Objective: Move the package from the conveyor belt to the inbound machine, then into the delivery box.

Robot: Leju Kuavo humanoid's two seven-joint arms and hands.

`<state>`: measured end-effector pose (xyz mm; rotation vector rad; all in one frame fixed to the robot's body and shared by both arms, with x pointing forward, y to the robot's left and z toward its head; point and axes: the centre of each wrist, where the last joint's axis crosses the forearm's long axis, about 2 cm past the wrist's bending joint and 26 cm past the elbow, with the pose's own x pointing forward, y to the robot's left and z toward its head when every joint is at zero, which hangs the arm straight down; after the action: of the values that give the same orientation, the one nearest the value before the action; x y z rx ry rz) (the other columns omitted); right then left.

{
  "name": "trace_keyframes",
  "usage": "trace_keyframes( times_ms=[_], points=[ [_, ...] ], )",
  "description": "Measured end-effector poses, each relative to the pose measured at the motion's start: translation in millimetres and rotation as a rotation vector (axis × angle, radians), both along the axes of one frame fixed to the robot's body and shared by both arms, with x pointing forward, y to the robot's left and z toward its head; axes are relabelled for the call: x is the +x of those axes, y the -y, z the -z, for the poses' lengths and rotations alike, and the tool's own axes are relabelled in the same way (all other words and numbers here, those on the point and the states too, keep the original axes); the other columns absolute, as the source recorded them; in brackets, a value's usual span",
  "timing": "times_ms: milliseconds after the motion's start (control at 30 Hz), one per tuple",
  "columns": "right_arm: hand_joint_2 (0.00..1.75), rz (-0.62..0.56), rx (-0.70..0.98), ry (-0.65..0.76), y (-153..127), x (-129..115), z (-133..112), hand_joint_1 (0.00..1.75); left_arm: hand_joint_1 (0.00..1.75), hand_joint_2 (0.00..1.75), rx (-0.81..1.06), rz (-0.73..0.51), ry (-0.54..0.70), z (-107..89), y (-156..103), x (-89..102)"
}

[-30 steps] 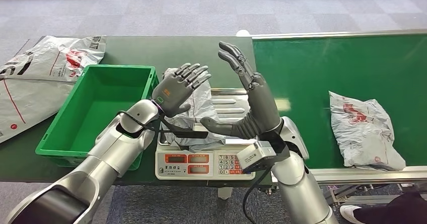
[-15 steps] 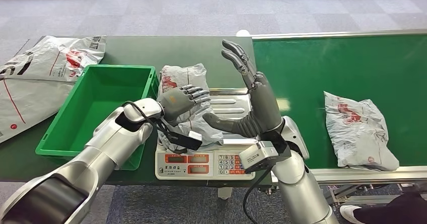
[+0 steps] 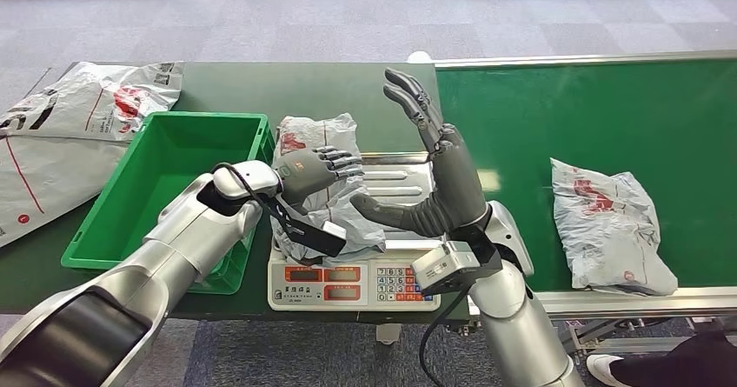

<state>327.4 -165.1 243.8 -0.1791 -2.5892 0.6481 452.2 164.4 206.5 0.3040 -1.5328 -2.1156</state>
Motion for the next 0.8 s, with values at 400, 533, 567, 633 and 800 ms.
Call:
trace_keyframes(
  times_ms=[400,533,567,633,800],
  points=[
    [1.75,0.0,0.0,0.0,0.0,0.0,0.0,0.0,0.0,1.75,0.011,0.003,-0.002,0.8,-0.2,0.0],
    [1.75,0.0,0.0,0.0,0.0,0.0,0.0,0.0,0.0,1.75,0.012,0.002,-0.002,0.9,-0.4,0.1],
    [1.75,0.0,0.0,0.0,0.0,0.0,0.1,0.0,0.0,1.75,0.012,0.002,-0.002,0.9,-0.4,0.1],
    [1.75,0.0,0.0,0.0,0.0,0.0,0.1,0.0,0.0,1.75,0.012,0.002,-0.002,1.0,-0.5,0.1],
    [1.75,0.0,0.0,0.0,0.0,0.0,0.1,0.0,0.0,1.75,0.012,0.002,-0.003,1.0,-0.5,0.1]
  ],
)
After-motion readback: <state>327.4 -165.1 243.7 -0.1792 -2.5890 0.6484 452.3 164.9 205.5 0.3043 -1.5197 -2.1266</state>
